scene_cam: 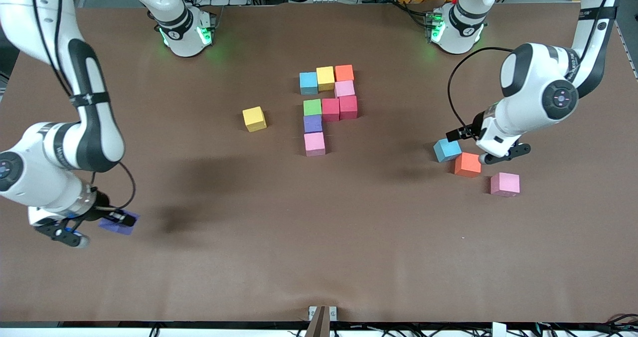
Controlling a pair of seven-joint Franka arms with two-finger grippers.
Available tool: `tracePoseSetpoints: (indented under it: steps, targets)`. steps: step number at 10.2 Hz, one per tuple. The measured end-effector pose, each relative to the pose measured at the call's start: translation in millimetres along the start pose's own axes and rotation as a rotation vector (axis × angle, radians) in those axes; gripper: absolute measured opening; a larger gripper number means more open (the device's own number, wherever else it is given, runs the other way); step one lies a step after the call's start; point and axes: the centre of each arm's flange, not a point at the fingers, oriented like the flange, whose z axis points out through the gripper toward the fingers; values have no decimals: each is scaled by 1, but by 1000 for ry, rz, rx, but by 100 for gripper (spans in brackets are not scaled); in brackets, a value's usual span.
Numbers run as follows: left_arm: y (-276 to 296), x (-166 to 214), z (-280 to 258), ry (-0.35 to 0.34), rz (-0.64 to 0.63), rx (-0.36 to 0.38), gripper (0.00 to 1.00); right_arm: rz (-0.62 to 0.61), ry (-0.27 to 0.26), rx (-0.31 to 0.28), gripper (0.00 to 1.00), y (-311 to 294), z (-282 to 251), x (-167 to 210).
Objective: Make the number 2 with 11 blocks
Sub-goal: 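Grasp the blue cube while the right gripper carries the purple cube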
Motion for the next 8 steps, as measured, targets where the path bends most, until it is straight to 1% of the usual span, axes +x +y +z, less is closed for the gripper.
tracePoseSetpoints:
  steps: [2,3,4,6,8]
  targets:
    - [-5,0,20,40,-14,-24,100,49,-18,30,59,-45,-8,-25]
    - [-7,-1,34,49,-16,-27,100,78,-29,43,59,-73,-10,-42]
    - [-8,-1,47,42,-11,-23,100,88,-35,46,59,-100,-10,-59]
    - [-8,4,71,20,-6,-24,100,46,-43,52,59,-146,-10,-89]
    - [-8,9,92,6,-5,-27,100,16,-56,64,59,-177,-10,-113]
